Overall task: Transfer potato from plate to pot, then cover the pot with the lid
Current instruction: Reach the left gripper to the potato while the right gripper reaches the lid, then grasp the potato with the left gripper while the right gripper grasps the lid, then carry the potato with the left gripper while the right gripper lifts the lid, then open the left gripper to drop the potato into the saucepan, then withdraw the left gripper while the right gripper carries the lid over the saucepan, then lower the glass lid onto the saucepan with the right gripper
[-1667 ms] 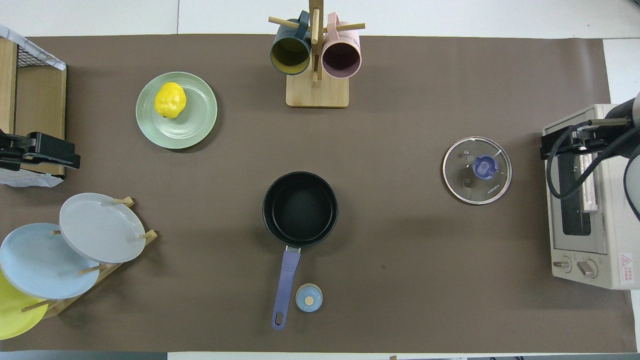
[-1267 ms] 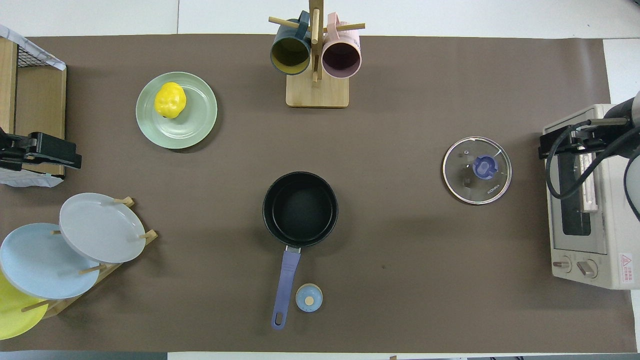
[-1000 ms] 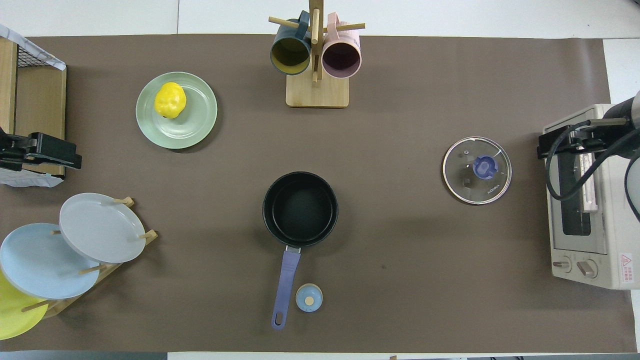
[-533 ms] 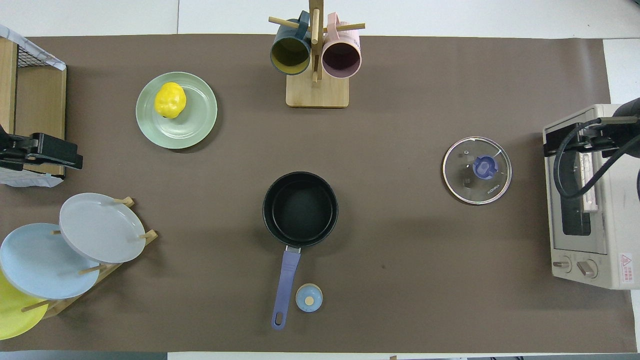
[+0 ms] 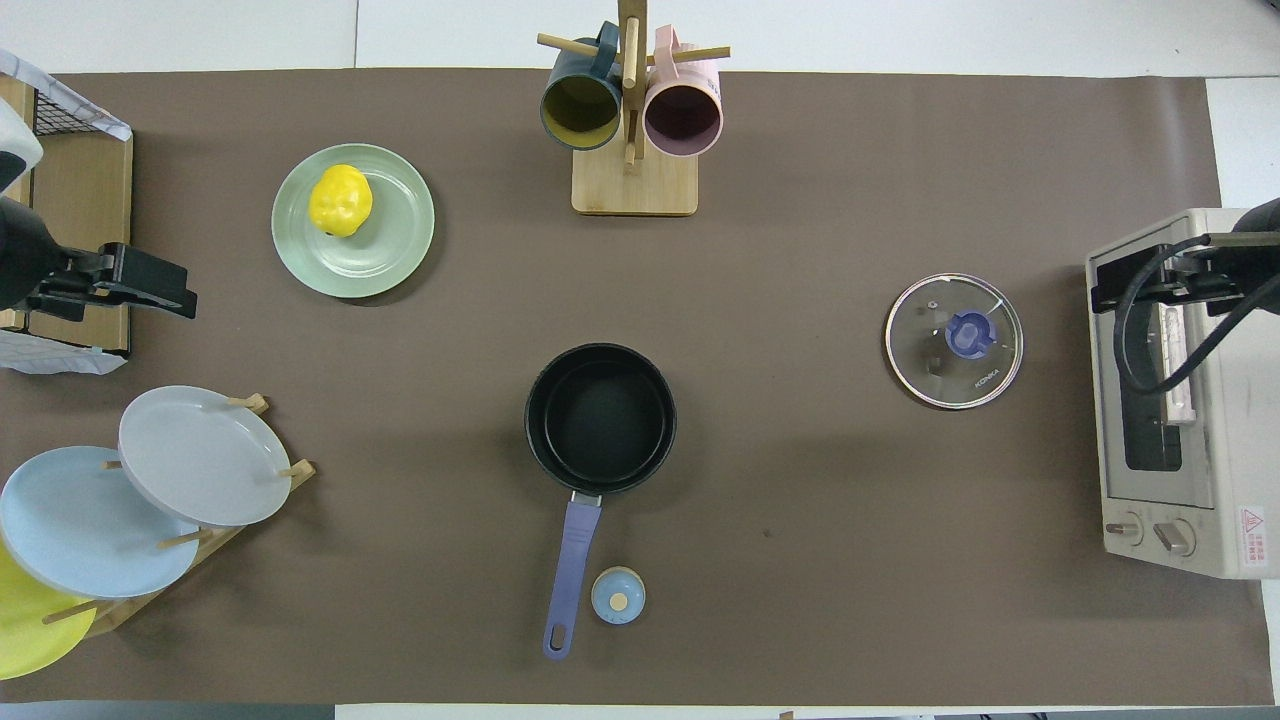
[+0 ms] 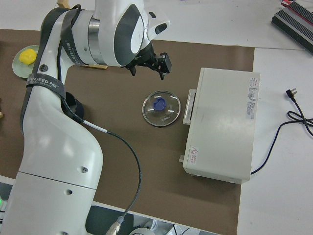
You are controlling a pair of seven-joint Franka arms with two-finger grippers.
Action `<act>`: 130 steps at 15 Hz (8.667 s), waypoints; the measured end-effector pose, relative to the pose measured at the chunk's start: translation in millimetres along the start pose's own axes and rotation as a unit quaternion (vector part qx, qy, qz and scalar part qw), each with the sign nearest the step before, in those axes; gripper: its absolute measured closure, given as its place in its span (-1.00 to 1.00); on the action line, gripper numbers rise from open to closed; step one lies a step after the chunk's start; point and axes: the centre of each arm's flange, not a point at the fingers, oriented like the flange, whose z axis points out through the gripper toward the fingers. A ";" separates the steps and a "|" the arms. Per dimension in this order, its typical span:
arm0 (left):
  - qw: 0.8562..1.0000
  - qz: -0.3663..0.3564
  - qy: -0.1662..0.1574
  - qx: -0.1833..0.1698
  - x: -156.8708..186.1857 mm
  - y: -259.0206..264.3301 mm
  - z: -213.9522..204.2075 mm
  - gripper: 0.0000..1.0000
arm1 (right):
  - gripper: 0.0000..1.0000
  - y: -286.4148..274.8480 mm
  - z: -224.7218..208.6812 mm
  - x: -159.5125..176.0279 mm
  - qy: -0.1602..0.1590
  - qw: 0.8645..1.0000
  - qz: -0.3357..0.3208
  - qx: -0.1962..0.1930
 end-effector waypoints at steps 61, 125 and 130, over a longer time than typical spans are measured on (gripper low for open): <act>0.995 -0.056 0.054 -0.057 -92.2 305.5 214.4 -0.24 | -0.31 -162.8 73.9 10.6 -0.034 0.983 -0.182 0.008; 0.998 0.041 0.012 0.047 -49.7 -1.5 -39.4 -1.00 | -0.31 -457.4 190.6 -87.5 0.038 0.993 -0.110 0.004; 0.998 0.038 0.015 0.047 -52.6 -4.9 -40.5 -1.00 | -0.31 -457.3 192.7 -87.7 0.035 0.993 -0.110 0.002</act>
